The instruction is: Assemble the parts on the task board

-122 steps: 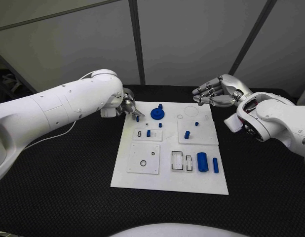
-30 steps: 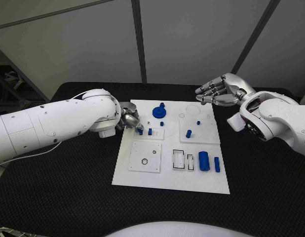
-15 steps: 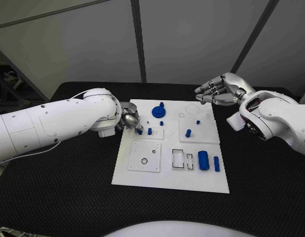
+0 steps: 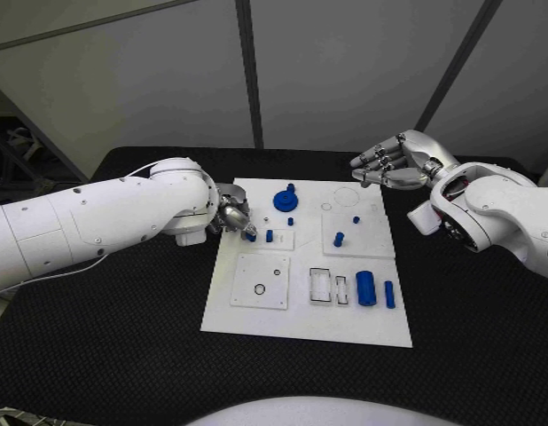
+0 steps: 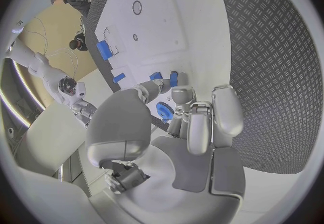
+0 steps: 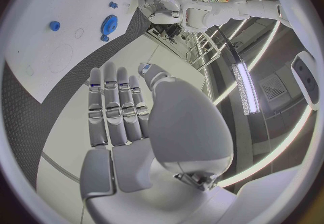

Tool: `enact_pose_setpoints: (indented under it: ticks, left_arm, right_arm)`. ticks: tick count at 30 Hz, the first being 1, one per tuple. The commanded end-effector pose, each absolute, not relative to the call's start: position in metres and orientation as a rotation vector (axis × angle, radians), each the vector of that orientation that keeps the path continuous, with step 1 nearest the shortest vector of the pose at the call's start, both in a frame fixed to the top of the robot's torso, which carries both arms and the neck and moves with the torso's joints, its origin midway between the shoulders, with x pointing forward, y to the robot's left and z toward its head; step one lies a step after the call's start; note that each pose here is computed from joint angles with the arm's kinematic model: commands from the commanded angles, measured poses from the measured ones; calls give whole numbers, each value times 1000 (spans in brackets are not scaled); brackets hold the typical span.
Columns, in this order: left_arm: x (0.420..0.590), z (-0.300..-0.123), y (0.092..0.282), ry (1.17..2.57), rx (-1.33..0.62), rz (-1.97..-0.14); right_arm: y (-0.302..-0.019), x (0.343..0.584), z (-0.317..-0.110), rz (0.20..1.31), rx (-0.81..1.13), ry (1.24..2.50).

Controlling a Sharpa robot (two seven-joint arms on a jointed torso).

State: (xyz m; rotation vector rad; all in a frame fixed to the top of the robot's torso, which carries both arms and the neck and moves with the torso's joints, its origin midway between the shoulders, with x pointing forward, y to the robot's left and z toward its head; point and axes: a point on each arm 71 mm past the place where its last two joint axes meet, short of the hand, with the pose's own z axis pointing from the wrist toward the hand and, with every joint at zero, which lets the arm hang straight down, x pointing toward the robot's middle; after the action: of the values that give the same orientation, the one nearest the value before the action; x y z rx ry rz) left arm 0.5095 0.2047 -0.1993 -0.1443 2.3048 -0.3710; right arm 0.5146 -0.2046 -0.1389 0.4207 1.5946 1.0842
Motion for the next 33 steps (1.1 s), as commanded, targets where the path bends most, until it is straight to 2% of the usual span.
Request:
enact_pose_setpoints:
  ticks: [1,33]
  left_arm:
    - [509,-202,203,2327,-116,-353]
    - [513,-208,196,2402,-59,-322]
  right_arm:
    - [-203,514,-138,1092,410,1593]
    - [-204,513,-137,1091,410,1593]
